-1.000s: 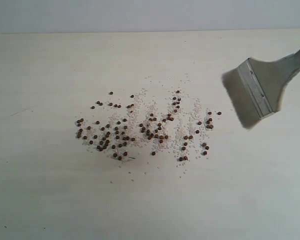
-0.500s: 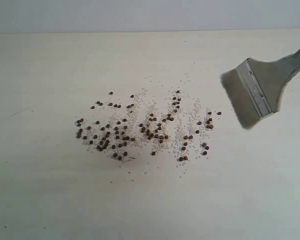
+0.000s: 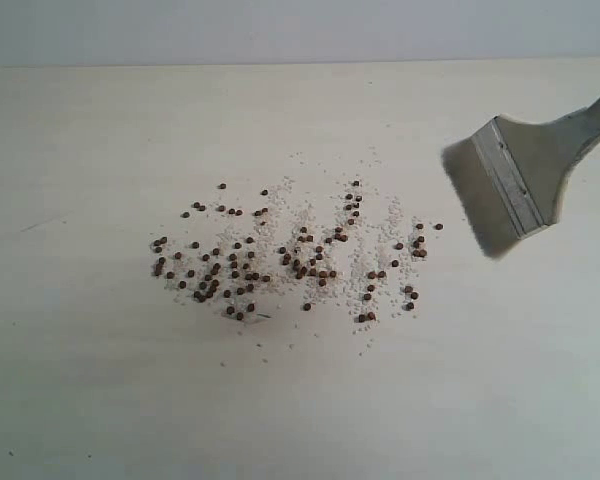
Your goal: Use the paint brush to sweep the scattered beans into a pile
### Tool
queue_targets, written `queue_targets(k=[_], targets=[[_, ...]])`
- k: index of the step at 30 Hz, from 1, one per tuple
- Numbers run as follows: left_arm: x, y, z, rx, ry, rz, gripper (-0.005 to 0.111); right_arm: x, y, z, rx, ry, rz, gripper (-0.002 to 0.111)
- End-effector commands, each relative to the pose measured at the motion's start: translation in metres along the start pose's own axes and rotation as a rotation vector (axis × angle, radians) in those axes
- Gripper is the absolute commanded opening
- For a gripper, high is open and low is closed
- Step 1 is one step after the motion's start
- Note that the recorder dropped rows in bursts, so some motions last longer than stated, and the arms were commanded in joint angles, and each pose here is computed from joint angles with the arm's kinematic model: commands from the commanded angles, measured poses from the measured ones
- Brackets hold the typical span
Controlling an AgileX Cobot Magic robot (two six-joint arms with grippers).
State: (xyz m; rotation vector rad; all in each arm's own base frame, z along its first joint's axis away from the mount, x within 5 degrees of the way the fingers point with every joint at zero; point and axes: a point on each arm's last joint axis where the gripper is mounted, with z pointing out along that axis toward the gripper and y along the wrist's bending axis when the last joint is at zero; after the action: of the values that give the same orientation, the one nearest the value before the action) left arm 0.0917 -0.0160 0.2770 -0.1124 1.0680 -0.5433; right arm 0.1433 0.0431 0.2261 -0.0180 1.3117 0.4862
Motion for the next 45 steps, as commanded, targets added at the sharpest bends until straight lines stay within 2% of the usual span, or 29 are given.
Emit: queue_targets(k=[1,5,8,12,16,19,22,26,31,40,45], targets=[[0.006,0.004,-0.002,-0.035,0.068,0.427,0.000,-0.001,0.000,-0.001,-0.008,-0.008,-0.002,0.000],[0.015,0.011,-0.003,-0.073,0.183,0.524,0.000,-0.001,0.001,0.003,-0.004,0.011,-0.004,0.000],[0.016,0.015,-0.004,-0.124,0.204,0.472,0.000,0.001,0.001,0.013,0.005,0.092,-0.013,0.000],[0.014,0.026,-0.006,-0.262,0.194,0.320,0.000,-0.001,0.005,0.019,-0.034,0.104,-0.037,0.000],[0.019,0.035,-0.010,-0.350,0.281,0.369,0.000,-0.001,0.007,0.023,-0.043,0.138,-0.052,0.000],[0.023,0.039,-0.013,-0.401,0.317,0.308,0.000,0.000,0.006,0.028,-0.037,0.147,-0.070,0.000],[0.024,0.039,-0.014,-0.405,0.340,0.315,0.000,-0.004,0.001,0.040,0.012,0.125,-0.137,0.000],[0.027,0.039,-0.015,-0.399,0.371,0.329,0.000,-0.006,-0.013,0.056,0.160,0.132,-0.255,0.000],[0.027,0.039,-0.015,-0.399,0.371,0.329,0.000,0.002,-0.030,0.060,0.329,0.140,-0.290,0.000],[0.027,0.039,-0.015,-0.399,0.371,0.329,0.000,0.034,-0.047,0.083,0.412,0.197,-0.295,0.000],[0.027,0.039,-0.015,-0.399,0.371,0.329,0.000,0.060,-0.054,0.094,0.432,0.253,-0.234,0.000]])
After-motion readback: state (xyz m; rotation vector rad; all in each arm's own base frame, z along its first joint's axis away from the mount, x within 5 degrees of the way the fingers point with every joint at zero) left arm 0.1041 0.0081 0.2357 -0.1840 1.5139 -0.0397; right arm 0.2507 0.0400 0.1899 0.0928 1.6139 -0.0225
